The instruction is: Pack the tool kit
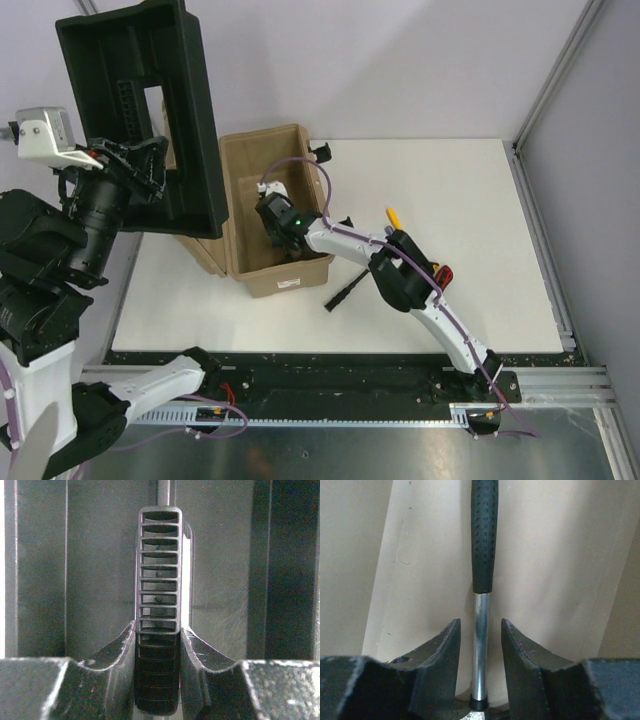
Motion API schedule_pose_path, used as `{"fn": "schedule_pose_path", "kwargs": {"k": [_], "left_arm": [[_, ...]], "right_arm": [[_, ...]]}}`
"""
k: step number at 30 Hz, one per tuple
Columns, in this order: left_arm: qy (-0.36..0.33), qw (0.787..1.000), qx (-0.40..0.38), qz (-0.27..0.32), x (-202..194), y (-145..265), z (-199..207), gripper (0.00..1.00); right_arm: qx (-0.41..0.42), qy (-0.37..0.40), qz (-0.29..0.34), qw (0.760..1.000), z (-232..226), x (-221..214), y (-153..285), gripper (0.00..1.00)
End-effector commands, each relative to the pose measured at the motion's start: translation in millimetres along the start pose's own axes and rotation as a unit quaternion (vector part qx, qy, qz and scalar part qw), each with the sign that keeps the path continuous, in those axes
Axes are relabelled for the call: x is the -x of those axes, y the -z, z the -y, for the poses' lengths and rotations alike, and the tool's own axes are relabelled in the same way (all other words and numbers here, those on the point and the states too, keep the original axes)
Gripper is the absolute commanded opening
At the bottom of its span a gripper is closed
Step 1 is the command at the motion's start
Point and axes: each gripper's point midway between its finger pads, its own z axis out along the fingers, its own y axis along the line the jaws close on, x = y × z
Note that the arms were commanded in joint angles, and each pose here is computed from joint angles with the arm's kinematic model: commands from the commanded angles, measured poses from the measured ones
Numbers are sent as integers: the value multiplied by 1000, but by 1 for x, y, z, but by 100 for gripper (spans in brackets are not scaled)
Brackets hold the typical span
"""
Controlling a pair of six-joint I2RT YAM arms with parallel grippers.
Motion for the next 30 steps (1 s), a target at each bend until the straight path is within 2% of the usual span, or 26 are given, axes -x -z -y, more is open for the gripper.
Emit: {"fn": "schedule_pose_path", "kwargs": {"k": [1, 4, 11, 16, 22, 30], "left_arm": [[7, 999, 3, 49, 26, -1, 0, 0], [6, 999, 13, 49, 25, 0, -4, 0], [2, 998, 40, 41, 16, -3, -13, 0], [-8, 1000, -9, 16, 1, -14, 7, 0], [-8, 991, -131, -23, -17, -31, 60, 0], [-1, 970, -221, -102, -74, -66, 137, 0]], "right_arm": [[8, -8, 54, 998, -4, 48, 19, 48], [15, -19, 85, 996, -2, 76, 40, 56], [37, -75, 170, 982, 18, 152, 120, 61], [32, -127, 212, 968, 54, 173, 180, 65], [-15, -194, 243, 950, 126, 156, 250, 66], [-195, -270, 261, 906, 256, 100, 349, 65]]}}
